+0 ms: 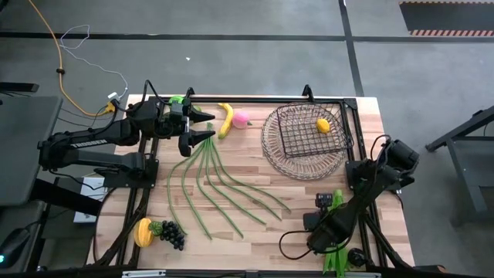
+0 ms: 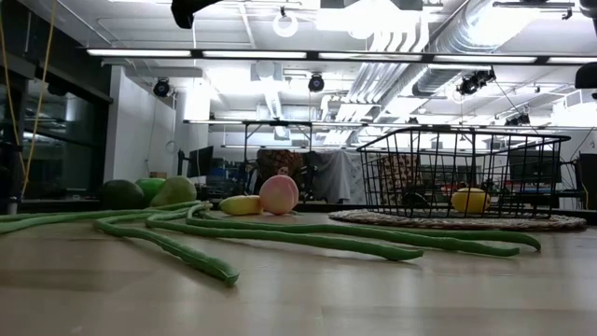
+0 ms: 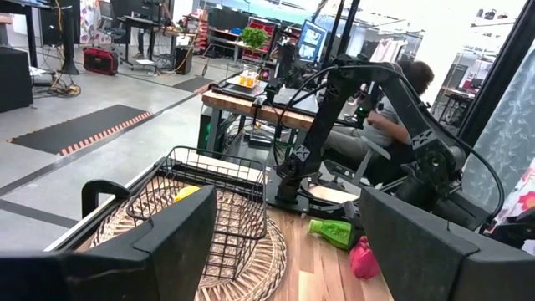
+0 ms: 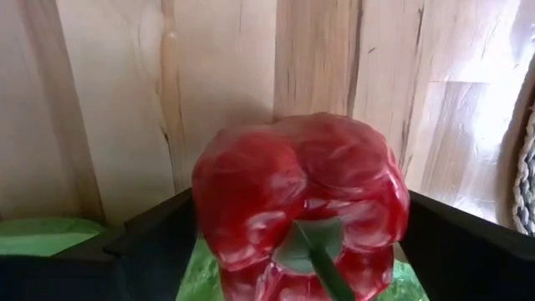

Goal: Build produce basket
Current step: Put the red bell pepper into the wire basket

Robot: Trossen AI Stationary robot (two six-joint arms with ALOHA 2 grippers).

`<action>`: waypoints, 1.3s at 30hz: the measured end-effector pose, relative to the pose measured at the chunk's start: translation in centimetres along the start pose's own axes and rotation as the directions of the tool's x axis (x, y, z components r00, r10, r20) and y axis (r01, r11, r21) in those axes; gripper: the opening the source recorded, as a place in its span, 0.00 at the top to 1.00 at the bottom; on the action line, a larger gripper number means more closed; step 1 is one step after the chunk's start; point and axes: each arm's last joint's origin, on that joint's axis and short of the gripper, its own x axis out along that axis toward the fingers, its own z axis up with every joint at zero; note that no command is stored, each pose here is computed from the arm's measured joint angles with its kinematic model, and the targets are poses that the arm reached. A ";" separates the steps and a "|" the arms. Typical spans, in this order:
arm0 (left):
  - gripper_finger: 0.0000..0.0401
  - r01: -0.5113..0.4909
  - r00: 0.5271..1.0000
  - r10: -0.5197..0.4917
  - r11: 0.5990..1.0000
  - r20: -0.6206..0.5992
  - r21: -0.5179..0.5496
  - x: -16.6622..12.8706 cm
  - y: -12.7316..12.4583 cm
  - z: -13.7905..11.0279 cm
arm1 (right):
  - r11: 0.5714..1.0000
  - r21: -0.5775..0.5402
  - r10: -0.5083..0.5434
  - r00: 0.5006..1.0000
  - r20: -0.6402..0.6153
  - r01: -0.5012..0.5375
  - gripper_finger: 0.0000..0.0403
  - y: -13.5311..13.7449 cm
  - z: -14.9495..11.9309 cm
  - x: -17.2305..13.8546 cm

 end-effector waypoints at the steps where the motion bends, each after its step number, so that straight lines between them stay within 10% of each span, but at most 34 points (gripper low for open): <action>1: 0.30 0.000 1.000 0.000 1.000 0.000 0.000 0.0 0.0 0.0 | 1.000 0.000 0.000 1.000 0.000 0.000 0.13 0.0 0.0 0.0; 13: 0.30 0.000 1.000 0.000 1.000 0.001 -0.001 0.0 0.0 0.0 | 0.999 -0.004 0.051 0.999 -0.020 -0.051 0.42 -1.5 -1.3 -2.6; 21: 0.30 0.000 1.000 0.000 1.000 0.001 -0.003 0.0 0.0 0.0 | 0.937 0.167 0.225 0.897 0.380 -0.305 0.40 -7.8 -3.0 -10.2; 28: 0.30 0.001 1.000 -0.001 1.000 0.001 -0.027 0.0 0.0 0.0 | 0.855 0.441 -0.131 0.710 0.692 -0.273 0.40 -16.3 -1.9 -13.4; 39: 0.30 0.001 1.000 -0.001 0.999 0.001 -0.053 0.0 0.0 0.0 | 0.615 0.771 -0.259 0.881 0.395 -0.165 0.40 -27.3 0.2 -14.1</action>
